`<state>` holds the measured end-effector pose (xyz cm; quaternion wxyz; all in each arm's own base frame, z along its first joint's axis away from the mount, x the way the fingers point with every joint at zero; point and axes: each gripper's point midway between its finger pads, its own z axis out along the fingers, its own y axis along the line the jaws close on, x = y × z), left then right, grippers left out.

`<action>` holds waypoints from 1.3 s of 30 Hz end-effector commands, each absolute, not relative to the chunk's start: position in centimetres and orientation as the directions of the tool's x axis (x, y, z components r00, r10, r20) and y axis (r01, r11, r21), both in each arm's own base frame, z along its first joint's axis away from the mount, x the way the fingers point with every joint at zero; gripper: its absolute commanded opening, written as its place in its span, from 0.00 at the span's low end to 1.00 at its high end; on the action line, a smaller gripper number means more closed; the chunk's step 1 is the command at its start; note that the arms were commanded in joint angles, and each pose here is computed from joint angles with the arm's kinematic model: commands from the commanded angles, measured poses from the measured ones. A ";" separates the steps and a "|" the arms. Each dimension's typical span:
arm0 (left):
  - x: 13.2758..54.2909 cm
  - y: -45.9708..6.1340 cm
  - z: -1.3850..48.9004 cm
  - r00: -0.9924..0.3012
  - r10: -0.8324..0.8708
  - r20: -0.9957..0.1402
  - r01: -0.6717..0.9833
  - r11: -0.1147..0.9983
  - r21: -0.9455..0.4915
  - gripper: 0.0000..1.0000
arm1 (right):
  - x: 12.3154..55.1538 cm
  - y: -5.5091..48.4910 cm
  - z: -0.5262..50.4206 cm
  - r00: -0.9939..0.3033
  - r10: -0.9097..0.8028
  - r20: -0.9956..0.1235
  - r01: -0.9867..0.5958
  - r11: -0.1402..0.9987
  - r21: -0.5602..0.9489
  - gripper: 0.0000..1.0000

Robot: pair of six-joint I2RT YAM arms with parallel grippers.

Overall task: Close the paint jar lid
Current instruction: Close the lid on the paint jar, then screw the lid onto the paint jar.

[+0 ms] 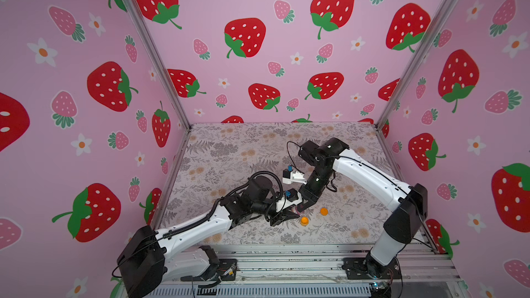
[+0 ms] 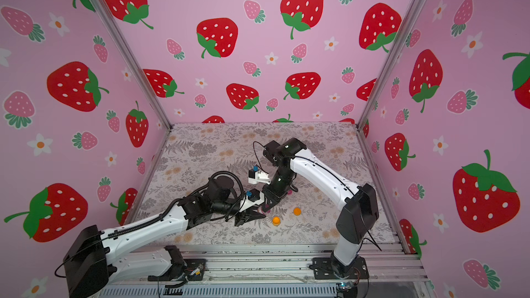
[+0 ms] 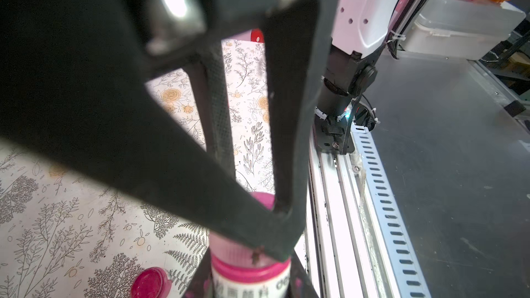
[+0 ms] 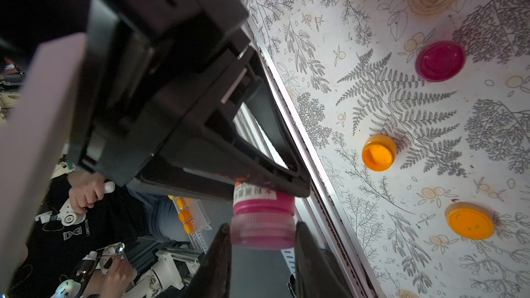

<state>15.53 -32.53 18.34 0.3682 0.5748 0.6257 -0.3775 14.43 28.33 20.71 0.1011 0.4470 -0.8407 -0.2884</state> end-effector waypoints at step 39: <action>18.7 -33.6 27.6 0.097 0.099 -0.990 0.970 0.212 0.116 0.00 | 19.9 28.6 26.2 -0.935 -0.285 -0.209 -0.347 0.627 0.697 0.72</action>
